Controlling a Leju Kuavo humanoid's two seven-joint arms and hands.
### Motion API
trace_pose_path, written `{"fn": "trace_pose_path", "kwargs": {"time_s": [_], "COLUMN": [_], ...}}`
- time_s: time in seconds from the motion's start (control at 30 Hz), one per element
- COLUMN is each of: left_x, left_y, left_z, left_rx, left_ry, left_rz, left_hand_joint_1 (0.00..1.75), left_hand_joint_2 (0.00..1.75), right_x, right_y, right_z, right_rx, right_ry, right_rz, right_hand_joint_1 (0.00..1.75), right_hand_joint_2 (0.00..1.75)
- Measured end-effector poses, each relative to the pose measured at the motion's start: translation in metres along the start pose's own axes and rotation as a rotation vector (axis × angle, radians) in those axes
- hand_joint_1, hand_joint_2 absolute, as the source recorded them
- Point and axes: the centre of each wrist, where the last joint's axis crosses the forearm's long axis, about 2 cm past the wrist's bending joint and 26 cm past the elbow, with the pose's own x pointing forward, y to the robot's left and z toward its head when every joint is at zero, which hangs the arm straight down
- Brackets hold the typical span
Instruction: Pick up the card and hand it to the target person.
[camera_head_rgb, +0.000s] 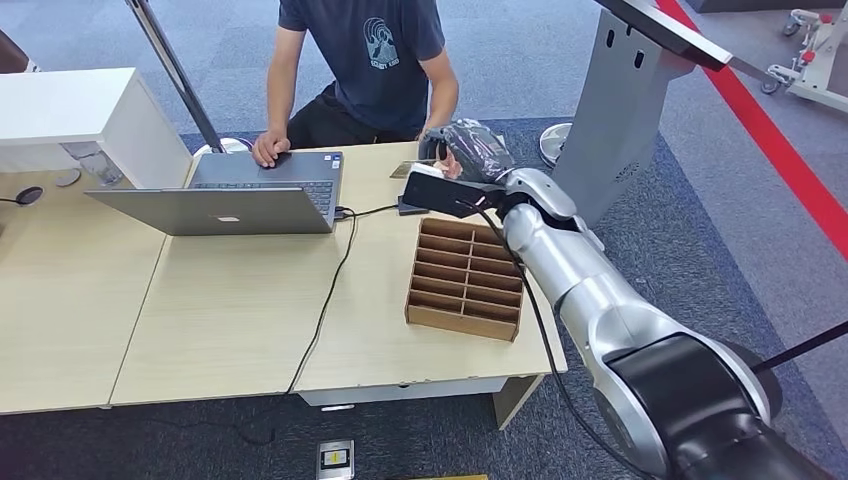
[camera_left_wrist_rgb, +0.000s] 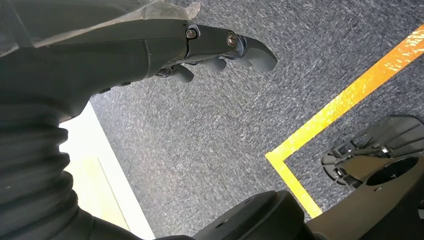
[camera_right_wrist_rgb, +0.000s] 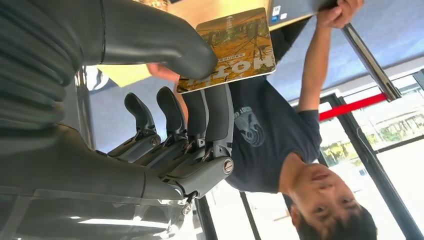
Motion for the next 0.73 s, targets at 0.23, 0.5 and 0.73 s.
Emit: {"fn": "trace_pose_path", "kwargs": {"time_s": [0.23, 0.5, 0.73], "left_x": [0.003, 0.008, 0.010], "left_y": [-0.002, -0.004, -0.003], "left_z": [0.000, 0.000, 0.000], "left_rx": [-0.005, -0.016, -0.031], "left_ry": [-0.004, -0.013, -0.020], "left_rz": [-0.006, -0.022, -0.040], "left_hand_joint_1": [0.00, 0.00, 0.00], "left_hand_joint_2": [1.75, 1.75, 0.00], "right_x": [0.018, 0.019, 0.013], "right_y": [0.011, 0.028, 0.033], "right_z": [-0.002, 0.006, 0.010], "right_rx": [-0.007, -0.021, -0.020], "right_ry": [-0.010, -0.002, 0.007], "right_rz": [0.070, 0.148, 0.148], "right_hand_joint_1": [1.38, 1.29, 0.00], "right_hand_joint_2": [1.75, 1.75, 1.75]}}
